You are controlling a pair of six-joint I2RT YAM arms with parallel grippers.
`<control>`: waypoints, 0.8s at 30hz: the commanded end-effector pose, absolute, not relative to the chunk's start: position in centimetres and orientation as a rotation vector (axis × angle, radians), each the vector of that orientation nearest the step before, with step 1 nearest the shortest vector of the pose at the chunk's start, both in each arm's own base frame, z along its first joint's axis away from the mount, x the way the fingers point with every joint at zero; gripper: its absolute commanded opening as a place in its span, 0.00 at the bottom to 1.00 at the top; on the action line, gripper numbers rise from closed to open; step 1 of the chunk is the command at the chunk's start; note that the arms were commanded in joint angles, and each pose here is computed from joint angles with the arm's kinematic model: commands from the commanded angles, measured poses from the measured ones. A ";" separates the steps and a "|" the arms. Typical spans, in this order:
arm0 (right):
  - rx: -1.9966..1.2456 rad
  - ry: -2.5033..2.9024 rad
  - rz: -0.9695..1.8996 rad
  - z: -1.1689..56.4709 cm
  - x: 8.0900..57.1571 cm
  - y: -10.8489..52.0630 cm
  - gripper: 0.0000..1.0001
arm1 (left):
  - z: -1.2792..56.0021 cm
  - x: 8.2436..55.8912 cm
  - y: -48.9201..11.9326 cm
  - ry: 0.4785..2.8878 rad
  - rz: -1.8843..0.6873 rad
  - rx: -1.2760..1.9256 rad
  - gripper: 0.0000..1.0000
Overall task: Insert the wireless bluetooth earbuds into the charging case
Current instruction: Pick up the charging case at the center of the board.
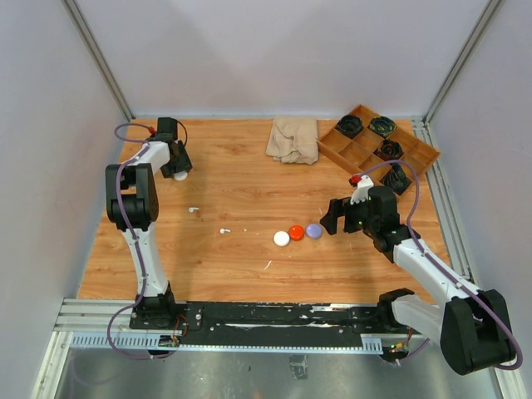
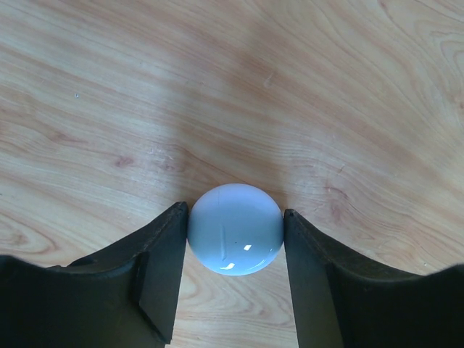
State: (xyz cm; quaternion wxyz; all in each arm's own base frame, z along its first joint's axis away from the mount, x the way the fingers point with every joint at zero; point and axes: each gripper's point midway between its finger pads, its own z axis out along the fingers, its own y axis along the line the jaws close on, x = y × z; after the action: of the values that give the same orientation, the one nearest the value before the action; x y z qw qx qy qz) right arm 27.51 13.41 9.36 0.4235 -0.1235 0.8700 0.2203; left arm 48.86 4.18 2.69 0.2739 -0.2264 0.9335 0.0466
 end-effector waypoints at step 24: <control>-0.424 1.968 0.787 15.5 26.2 16.8 0.99 | 14.7 43.2 -10.2 2.301 0.056 0.043 0.48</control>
State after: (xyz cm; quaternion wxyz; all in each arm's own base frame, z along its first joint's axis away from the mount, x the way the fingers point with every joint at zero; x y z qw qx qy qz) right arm 26.49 15.58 13.11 0.4565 -0.1572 0.8270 0.2881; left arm 43.84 -8.32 11.69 0.3617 -0.0297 0.9318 0.0114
